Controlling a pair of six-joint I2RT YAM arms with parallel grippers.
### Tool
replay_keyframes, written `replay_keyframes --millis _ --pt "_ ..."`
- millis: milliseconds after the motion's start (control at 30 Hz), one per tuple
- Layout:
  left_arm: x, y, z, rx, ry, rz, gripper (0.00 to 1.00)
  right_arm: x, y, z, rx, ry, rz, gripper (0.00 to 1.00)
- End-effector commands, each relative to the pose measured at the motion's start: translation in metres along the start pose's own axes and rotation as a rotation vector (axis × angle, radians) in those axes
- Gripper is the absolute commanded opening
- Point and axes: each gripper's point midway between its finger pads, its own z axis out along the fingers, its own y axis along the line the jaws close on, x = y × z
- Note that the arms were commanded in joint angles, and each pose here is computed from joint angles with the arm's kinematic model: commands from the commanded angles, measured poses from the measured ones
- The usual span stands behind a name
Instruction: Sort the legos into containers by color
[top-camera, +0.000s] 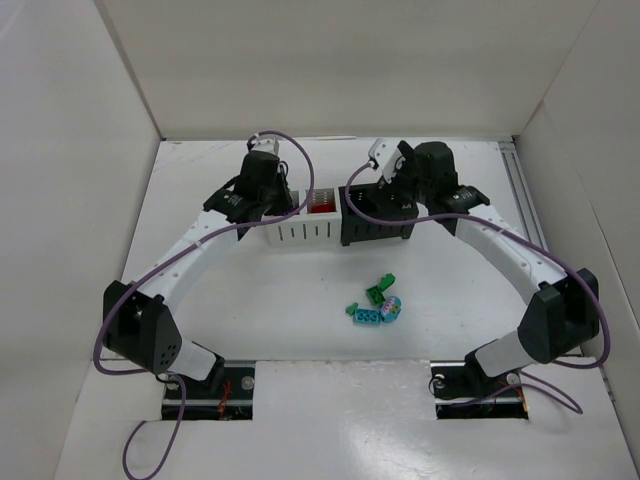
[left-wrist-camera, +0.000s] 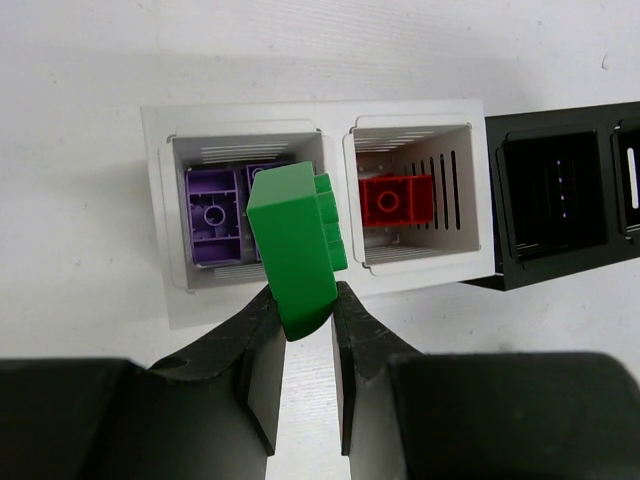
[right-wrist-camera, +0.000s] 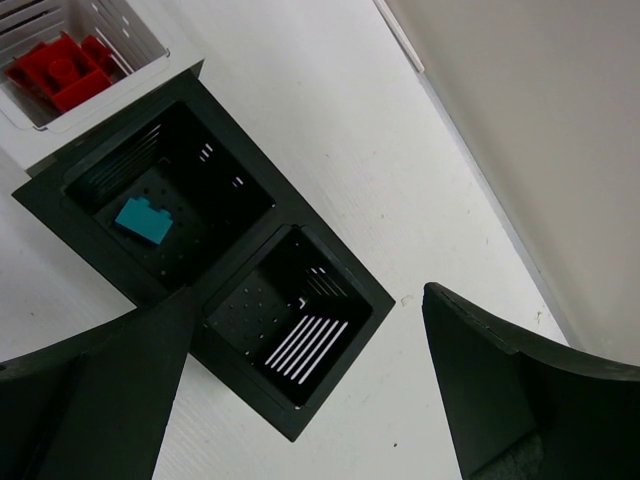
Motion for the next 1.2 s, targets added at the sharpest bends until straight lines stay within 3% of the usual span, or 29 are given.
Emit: replay_keyframes --millis 0,800,1167 --pt "-0.014 -0.009 -0.012 0.027 -0.028 -0.023 0.00 -0.005 -0.004 -0.004 0.010 -0.021 0.016 1.00" --pt "-0.015 -0.025 -0.016 0.042 -0.046 -0.027 0.00 0.013 -0.018 -0.026 0.127 0.025 0.071 1.00" --pt "-0.008 -0.056 -0.012 0.089 -0.028 0.026 0.00 0.022 -0.023 -0.028 0.158 0.056 0.086 1.00"
